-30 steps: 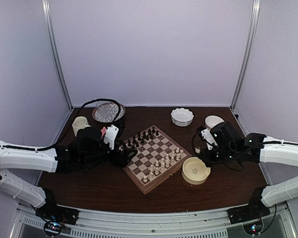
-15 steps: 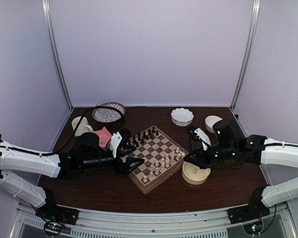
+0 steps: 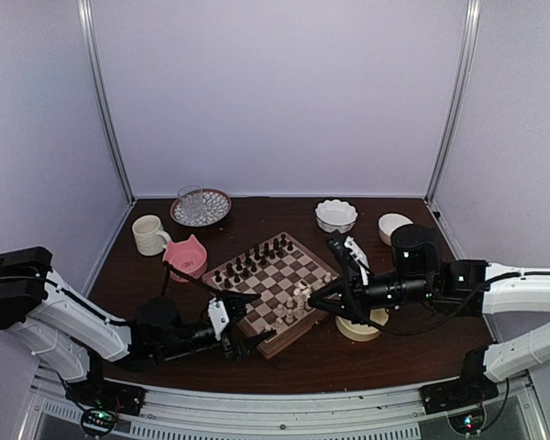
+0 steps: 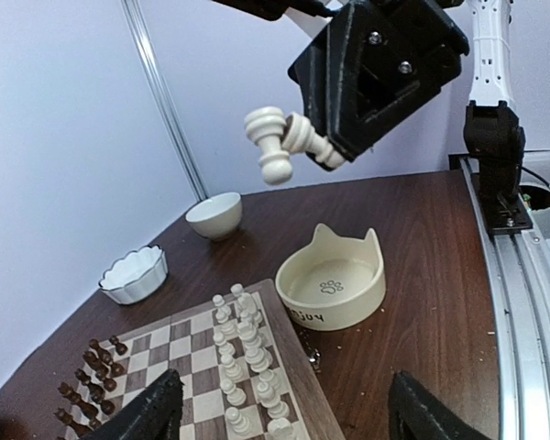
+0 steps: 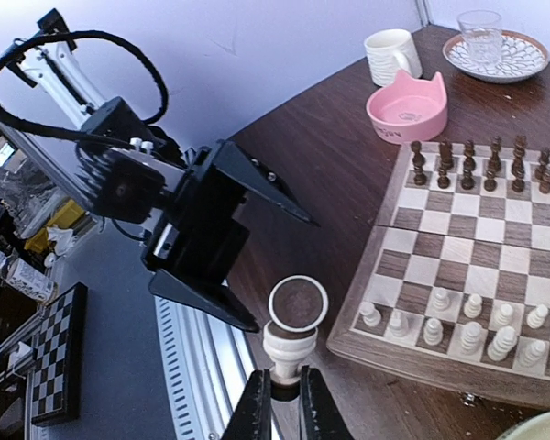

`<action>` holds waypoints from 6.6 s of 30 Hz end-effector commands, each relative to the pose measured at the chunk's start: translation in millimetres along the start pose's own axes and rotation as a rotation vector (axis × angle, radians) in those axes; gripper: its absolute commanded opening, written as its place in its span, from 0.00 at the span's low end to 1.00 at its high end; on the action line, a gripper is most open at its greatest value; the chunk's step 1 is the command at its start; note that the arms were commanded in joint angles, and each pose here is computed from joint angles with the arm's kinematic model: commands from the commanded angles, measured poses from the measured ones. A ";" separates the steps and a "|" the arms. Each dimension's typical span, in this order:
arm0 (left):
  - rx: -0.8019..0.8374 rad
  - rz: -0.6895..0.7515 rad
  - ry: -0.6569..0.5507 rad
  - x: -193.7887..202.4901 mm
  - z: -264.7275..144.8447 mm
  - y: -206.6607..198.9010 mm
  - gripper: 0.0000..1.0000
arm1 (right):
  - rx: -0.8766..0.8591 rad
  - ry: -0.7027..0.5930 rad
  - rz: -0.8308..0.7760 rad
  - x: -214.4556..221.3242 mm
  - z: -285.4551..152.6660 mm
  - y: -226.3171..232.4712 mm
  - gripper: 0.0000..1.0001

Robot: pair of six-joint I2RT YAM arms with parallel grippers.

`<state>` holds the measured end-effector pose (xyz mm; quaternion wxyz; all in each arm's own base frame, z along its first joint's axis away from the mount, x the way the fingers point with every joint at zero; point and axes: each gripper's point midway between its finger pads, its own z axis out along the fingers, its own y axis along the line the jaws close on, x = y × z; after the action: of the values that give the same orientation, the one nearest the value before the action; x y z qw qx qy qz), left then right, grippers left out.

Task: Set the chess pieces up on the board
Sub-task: Pick up the pawn from the chess pile, then place the chess pile in the storage box, then pass from the left arm to the right

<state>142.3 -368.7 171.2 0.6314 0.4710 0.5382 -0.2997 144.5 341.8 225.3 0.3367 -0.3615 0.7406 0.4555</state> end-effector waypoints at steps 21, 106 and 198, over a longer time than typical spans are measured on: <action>-0.086 0.105 -0.199 -51.1 -8.8 10.5 0.47 | -0.092 -0.042 -0.021 -19.0 55.7 38.2 0.03; 0.447 -0.381 0.205 -44.3 23.0 -14.7 0.00 | 0.261 -0.263 -0.661 -38.4 -35.6 -30.4 0.62; 0.531 -0.616 0.068 -52.1 42.5 -31.7 0.48 | 0.250 -0.154 -1.284 45.4 4.4 19.8 0.03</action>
<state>108.7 -426.0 163.7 0.2641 0.4869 0.6335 -0.5403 99.9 343.0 185.9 0.6105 -0.6840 0.3868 0.0994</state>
